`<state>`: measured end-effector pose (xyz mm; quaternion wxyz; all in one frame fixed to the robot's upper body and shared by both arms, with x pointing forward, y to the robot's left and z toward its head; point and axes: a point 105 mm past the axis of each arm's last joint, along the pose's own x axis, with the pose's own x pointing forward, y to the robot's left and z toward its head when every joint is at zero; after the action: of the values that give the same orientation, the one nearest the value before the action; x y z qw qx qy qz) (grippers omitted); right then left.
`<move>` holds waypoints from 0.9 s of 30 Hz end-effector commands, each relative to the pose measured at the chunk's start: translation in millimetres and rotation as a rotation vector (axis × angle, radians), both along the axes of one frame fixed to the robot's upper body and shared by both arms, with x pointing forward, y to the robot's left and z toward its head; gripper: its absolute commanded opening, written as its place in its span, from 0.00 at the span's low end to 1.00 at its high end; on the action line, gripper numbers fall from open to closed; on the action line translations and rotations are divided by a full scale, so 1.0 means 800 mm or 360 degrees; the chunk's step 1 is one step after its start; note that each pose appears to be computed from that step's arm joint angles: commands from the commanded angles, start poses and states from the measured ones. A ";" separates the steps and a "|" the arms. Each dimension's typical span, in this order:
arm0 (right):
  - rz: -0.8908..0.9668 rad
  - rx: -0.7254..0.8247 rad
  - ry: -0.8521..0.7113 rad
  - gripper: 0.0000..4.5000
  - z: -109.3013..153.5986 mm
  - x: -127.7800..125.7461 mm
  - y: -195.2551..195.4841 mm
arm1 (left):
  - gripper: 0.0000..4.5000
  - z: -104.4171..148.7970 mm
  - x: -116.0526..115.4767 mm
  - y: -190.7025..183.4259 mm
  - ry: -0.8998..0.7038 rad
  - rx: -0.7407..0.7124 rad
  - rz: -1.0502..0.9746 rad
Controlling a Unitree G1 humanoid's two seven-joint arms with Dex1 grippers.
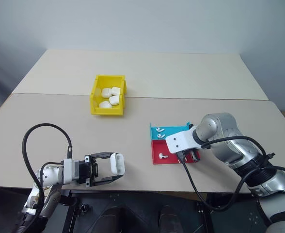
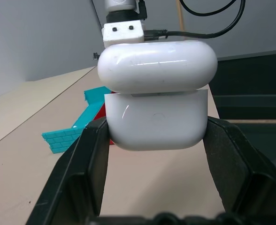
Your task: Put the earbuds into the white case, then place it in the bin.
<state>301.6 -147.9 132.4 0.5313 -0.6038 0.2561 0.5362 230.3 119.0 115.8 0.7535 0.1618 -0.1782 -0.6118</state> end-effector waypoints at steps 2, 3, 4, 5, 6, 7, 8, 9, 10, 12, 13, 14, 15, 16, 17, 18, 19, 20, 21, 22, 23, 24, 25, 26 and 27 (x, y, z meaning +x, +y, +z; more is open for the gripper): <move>0.0033 0.0039 -0.0035 0.26 0.020 -0.009 0.005 | 0.61 0.004 -0.001 -0.001 -0.0046 0.0010 0.0002; 0.0040 0.0044 -0.0038 0.26 0.021 -0.010 0.006 | 0.61 0.004 -0.001 -0.001 -0.0047 0.0007 0.0002; 0.0045 0.0061 -0.0036 0.26 0.023 -0.011 0.008 | 0.61 0.004 -0.001 -0.001 -0.0048 0.0005 0.0003; 0.0053 0.0075 -0.0032 0.26 0.025 -0.013 0.009 | 0.61 0.004 -0.001 -0.001 -0.0048 0.0005 0.0006; 0.0054 0.0074 -0.0039 0.26 0.026 -0.012 0.008 | 0.61 0.003 -0.001 -0.001 -0.0051 0.0003 0.0006; 0.0043 0.0051 -0.0068 0.26 0.027 -0.008 0.004 | 0.61 0.003 -0.001 -0.001 -0.0054 0.0002 0.0008; 0.0029 0.0032 -0.0094 0.26 0.029 -0.004 0.000 | 0.61 0.003 -0.001 -0.001 -0.0054 0.0003 0.0010; 0.0014 0.0026 -0.0111 0.26 0.031 -0.001 -0.003 | 0.61 0.003 0.000 -0.001 -0.0053 0.0003 0.0013; 0.0007 0.0026 -0.0122 0.26 0.034 0.001 -0.005 | 0.61 0.003 0.000 -0.001 -0.0054 0.0002 0.0015; 0.0009 0.0020 -0.0137 0.26 0.037 0.005 -0.007 | 0.61 0.003 -0.001 -0.001 -0.0053 0.0002 0.0016; 0.0013 0.0010 -0.0141 0.26 0.036 0.008 -0.009 | 0.61 0.003 -0.001 -0.001 -0.0053 0.0001 0.0016; 0.0022 -0.0016 -0.0149 0.26 0.032 0.012 -0.012 | 0.61 0.003 -0.001 -0.001 -0.0053 0.0002 0.0018; 0.0027 -0.0028 -0.0148 0.26 0.028 0.015 -0.013 | 0.61 0.003 -0.001 -0.001 -0.0052 0.0004 0.0021; 0.0034 -0.0033 -0.0142 0.26 0.023 0.018 -0.012 | 0.61 0.002 -0.001 -0.001 -0.0054 0.0005 0.0022; 0.0048 -0.0030 -0.0133 0.26 0.020 0.019 -0.011 | 0.61 0.002 -0.001 -0.001 -0.0056 0.0005 0.0024; 0.0059 -0.0025 -0.0126 0.26 0.018 0.020 -0.010 | 0.61 0.002 -0.001 -0.001 -0.0058 0.0006 0.0026; 0.0075 -0.0033 -0.0128 0.26 0.016 0.021 -0.009 | 0.61 0.002 -0.001 -0.001 -0.0059 0.0005 0.0030; 0.0081 -0.0040 -0.0125 0.26 0.015 0.021 -0.009 | 0.61 0.002 0.000 0.000 -0.0059 0.0006 0.0033; 0.0085 -0.0046 -0.0124 0.26 0.014 0.022 -0.010 | 0.61 0.002 0.000 0.000 -0.0060 0.0007 0.0036; 0.0100 -0.0034 -0.0112 0.26 0.013 0.020 -0.008 | 0.61 0.002 -0.001 0.000 -0.0061 0.0006 0.0037; 0.0114 -0.0030 -0.0102 0.26 0.013 0.017 -0.006 | 0.61 0.002 -0.001 0.000 -0.0059 0.0011 0.0043; 0.0124 -0.0027 -0.0097 0.26 0.013 0.016 -0.006 | 0.61 0.002 -0.001 0.001 -0.0058 0.0014 0.0047; 0.0148 -0.0030 -0.0082 0.26 0.011 0.013 -0.005 | 0.61 0.001 -0.001 0.001 -0.0058 0.0014 0.0047; 0.0167 -0.0030 -0.0069 0.26 0.010 0.009 -0.004 | 0.61 0.001 -0.002 0.001 -0.0058 0.0015 0.0047; 0.0179 -0.0029 -0.0057 0.26 0.010 0.006 -0.003 | 0.61 0.001 -0.002 0.001 -0.0059 0.0014 0.0047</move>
<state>311.4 -153.5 133.5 0.5052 -0.6271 0.2335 0.5450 231.6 120.3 110.4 0.7628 0.1702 -0.1697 -0.6004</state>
